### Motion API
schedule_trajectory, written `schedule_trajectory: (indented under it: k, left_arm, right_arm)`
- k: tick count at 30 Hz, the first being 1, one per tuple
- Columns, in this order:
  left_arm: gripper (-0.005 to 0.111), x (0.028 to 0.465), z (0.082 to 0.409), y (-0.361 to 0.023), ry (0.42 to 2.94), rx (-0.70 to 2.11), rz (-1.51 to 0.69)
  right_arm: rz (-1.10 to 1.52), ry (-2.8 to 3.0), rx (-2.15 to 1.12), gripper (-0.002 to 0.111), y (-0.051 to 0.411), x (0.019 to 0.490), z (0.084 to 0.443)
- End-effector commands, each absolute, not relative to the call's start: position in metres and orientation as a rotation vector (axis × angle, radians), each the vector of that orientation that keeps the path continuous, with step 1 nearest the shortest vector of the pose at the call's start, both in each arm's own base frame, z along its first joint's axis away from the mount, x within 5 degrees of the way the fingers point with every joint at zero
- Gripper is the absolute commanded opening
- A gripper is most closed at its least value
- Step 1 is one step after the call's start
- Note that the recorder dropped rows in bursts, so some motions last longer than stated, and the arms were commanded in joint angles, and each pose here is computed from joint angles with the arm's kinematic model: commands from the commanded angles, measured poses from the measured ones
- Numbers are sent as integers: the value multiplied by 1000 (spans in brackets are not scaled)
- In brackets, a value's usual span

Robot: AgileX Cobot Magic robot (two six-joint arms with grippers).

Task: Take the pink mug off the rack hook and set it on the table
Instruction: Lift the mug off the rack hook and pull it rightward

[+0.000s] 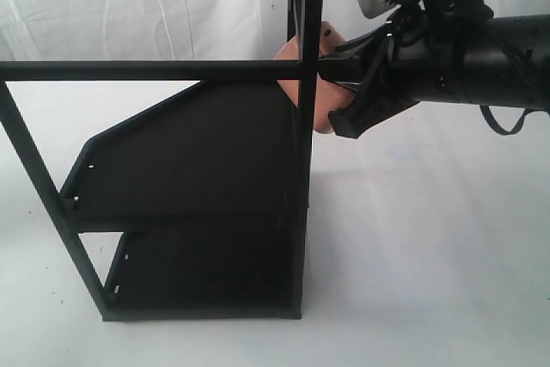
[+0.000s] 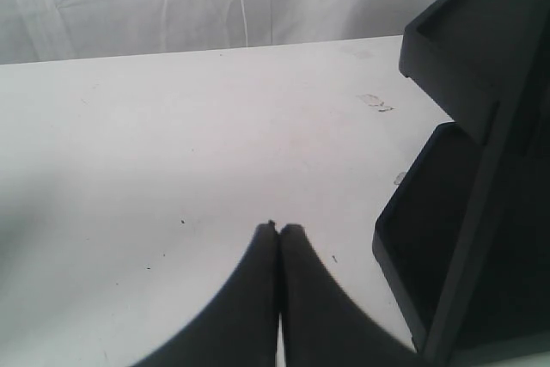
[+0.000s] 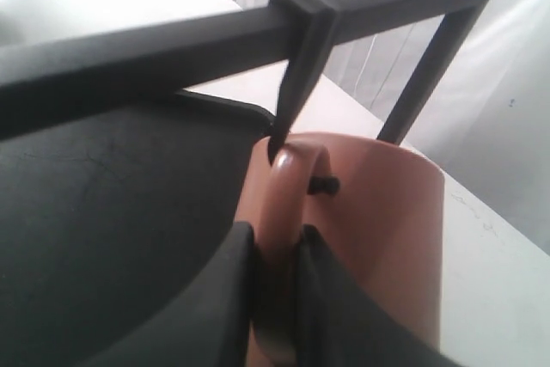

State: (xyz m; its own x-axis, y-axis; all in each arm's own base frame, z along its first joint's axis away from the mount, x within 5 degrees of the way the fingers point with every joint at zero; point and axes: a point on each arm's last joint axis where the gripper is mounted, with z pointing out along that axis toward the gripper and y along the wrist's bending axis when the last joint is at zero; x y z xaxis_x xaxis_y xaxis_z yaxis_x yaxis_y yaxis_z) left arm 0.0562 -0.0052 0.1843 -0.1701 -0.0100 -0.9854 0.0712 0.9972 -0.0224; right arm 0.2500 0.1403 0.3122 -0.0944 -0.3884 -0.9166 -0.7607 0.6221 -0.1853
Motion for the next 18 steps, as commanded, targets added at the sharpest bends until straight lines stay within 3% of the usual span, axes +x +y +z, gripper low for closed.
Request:
schedule_trajectory:
  k: [1, 18]
  left_arm:
    - [0, 56, 184, -5, 1736, 43, -69]
    - [0, 56, 184, -5, 1736, 43, -69]
  right_arm:
    - [406, 1679, -946, 0, 140, 246, 319]
    - [270, 1695, -849, 0, 129, 252, 325]
